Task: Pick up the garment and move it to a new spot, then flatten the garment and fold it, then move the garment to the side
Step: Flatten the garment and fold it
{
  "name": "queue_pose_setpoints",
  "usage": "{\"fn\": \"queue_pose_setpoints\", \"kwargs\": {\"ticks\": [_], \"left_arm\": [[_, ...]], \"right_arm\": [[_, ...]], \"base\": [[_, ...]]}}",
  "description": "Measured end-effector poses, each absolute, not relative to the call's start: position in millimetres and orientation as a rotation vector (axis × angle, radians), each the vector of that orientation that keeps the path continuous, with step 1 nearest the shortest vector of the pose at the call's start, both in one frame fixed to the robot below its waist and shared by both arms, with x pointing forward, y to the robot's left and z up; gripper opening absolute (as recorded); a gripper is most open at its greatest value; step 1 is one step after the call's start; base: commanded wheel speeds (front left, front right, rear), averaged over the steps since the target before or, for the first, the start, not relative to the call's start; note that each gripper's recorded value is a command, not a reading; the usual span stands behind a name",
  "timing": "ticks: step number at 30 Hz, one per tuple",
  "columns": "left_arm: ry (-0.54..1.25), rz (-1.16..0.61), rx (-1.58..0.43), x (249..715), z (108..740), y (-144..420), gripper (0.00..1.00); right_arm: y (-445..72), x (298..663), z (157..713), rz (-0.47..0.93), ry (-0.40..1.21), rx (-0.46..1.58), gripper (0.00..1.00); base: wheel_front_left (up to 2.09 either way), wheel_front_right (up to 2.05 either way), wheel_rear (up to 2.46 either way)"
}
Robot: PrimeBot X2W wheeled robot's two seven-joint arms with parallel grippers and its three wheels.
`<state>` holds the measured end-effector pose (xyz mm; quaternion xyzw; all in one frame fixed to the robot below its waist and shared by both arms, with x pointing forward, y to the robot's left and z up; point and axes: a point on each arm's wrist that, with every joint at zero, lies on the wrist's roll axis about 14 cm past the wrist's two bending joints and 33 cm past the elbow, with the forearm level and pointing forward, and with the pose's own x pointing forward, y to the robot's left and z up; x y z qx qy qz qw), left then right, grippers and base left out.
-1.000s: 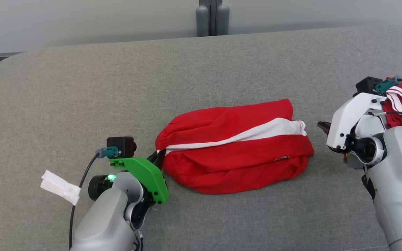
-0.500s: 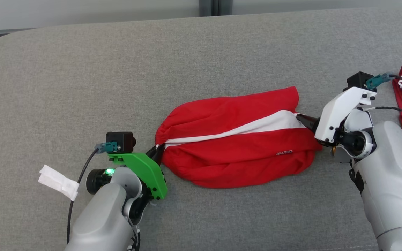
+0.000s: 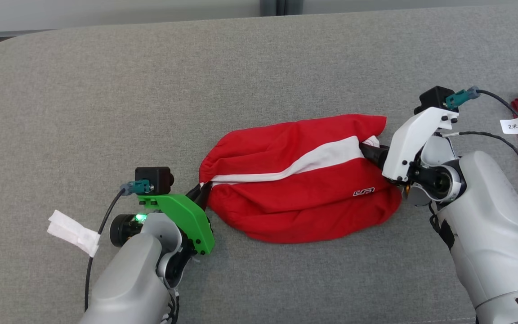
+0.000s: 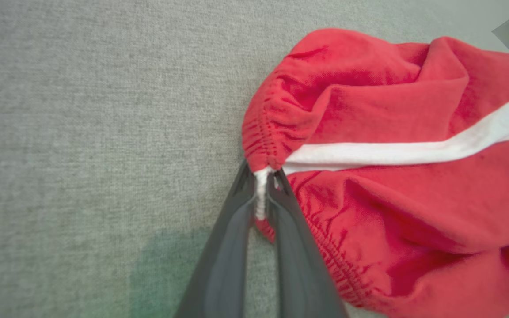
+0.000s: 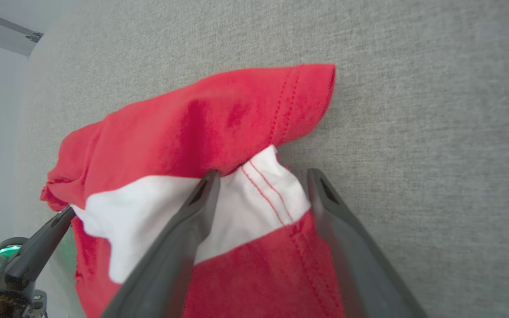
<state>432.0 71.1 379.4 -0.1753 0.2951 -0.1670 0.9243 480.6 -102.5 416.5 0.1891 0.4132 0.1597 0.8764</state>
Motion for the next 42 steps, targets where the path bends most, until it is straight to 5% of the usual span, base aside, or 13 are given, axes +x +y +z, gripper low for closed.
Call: {"fn": "queue_pose_setpoints", "kwargs": {"ticks": [18,21,30,42], "left_arm": [[0.603,-0.349,-0.363,430.0,382.1,71.0,0.00],[0.603,-0.349,-0.365,429.6,382.1,71.1,0.00],[0.475,-0.324,-0.428,446.1,407.7,74.7,0.00],[0.169,-0.446,-0.616,498.3,534.2,49.1,0.00]], "right_arm": [[-104.9,475.8,417.0,0.347,0.857,0.354,0.96],[-101.7,476.8,418.4,0.355,0.846,0.347,0.00],[-102.1,496.9,458.9,0.386,0.652,0.267,0.00],[-108.3,524.3,555.7,0.413,0.277,0.214,0.00]], "base": [[0.00,0.00,0.00],[0.00,0.00,0.00],[0.00,0.00,0.00],[0.00,0.00,0.00]]}}
